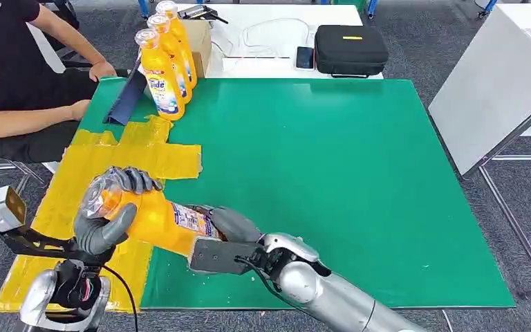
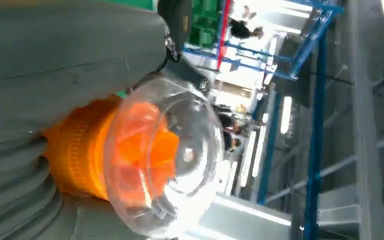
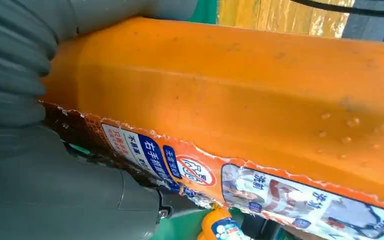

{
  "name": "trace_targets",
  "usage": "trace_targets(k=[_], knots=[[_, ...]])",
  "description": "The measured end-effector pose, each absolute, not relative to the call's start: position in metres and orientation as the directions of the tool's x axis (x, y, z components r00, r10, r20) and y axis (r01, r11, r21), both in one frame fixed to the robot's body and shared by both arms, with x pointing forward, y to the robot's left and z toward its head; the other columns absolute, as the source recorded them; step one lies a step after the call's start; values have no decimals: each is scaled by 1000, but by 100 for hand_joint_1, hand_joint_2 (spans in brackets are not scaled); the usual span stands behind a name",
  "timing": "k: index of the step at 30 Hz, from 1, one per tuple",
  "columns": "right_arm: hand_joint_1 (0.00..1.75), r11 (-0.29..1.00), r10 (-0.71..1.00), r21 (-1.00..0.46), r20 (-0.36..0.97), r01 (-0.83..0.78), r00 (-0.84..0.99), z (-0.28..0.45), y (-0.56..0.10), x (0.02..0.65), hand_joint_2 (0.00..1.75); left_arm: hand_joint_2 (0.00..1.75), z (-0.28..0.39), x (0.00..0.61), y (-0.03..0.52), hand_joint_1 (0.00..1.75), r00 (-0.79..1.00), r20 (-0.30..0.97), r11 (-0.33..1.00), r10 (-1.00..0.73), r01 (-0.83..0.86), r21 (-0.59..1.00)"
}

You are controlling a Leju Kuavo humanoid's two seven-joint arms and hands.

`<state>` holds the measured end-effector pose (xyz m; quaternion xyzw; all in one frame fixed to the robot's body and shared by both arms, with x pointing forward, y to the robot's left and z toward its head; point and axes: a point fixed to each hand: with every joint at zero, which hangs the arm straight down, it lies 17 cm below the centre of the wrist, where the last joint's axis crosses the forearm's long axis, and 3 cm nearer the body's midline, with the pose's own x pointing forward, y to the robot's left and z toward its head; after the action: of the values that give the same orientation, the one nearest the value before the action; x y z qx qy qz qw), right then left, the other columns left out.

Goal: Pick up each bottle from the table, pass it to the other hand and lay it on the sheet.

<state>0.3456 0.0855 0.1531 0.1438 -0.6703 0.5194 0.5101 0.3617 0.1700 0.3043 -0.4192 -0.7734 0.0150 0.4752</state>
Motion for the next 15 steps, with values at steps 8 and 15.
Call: trace_targets(k=[8, 15], knots=[[0, 437, 366, -580, 813, -687, -453, 152, 79, 350, 0, 175, 302, 358, 166, 175, -204, 743, 655, 637, 652, -382], [0, 515, 427, -618, 786, -594, -448, 155, 45, 366, 0, 175, 294, 361, 171, 175, -381, 828, 834, 410, 525, -171]])
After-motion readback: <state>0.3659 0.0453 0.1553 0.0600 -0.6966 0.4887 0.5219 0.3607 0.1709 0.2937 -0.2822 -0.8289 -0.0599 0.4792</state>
